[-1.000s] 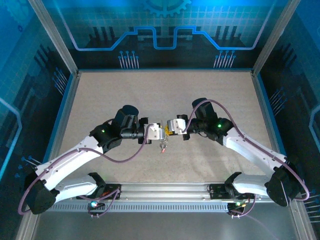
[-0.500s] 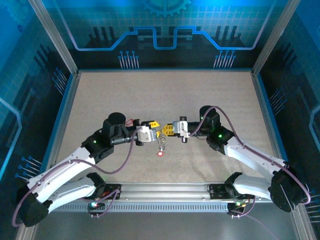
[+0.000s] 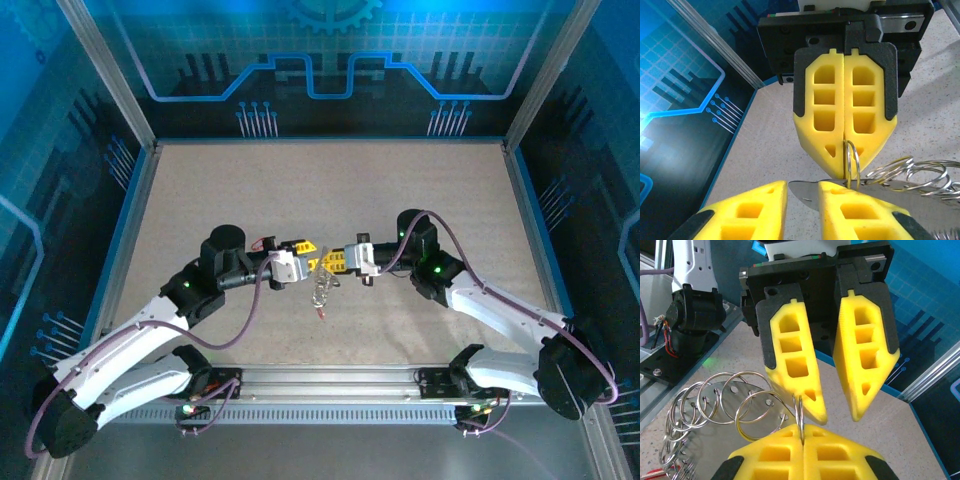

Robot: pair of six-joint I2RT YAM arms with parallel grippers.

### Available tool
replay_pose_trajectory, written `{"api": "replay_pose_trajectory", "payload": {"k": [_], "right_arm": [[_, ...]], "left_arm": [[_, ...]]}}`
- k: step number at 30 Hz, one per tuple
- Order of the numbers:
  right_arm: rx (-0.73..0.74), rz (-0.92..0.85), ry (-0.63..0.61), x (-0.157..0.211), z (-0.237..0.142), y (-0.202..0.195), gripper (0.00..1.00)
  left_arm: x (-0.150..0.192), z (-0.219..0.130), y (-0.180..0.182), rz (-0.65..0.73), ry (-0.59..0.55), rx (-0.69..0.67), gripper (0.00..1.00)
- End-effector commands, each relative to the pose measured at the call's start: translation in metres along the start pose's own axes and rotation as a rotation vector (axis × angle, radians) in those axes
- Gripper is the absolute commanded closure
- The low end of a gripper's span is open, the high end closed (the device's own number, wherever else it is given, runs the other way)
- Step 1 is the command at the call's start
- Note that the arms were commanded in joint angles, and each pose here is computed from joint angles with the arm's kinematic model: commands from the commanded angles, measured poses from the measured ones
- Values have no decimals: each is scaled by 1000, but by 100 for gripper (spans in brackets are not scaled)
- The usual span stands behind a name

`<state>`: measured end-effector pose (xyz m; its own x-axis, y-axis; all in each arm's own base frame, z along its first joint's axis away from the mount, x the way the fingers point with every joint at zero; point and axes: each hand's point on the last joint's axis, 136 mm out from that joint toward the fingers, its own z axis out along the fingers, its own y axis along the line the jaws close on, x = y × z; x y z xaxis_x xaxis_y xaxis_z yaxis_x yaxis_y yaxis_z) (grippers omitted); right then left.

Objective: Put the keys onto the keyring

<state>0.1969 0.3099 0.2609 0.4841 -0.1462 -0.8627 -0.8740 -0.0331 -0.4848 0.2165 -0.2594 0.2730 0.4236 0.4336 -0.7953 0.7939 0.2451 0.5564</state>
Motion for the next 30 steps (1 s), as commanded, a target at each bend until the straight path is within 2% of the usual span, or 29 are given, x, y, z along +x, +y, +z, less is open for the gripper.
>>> {"api": "replay_pose_trajectory", "payload": {"k": [1, 6, 14, 19, 21, 25, 30], "right_arm": [[22, -64, -44, -20, 3, -11, 100], [26, -83, -61, -26, -1, -10, 100], [19, -121, -105, -38, -1, -12, 100], [-1, -133, -117, -42, 1, -14, 100], [-23, -142, -112, -43, 3, -11, 100], [-47, -150, -106, -43, 7, -7, 100], [-48, -148, -99, -41, 9, -8, 100]], "left_arm": [[-14, -6, -11, 16, -67, 56, 72], [-18, -15, -14, -24, -99, 79, 70], [-24, -23, -20, -10, -153, 99, 64], [-22, -20, -18, -16, -140, 91, 61], [-20, -19, -15, -18, -131, 83, 64], [-18, -17, -10, 4, -108, 63, 82], [-21, -19, -11, 22, -123, 69, 82]]}}
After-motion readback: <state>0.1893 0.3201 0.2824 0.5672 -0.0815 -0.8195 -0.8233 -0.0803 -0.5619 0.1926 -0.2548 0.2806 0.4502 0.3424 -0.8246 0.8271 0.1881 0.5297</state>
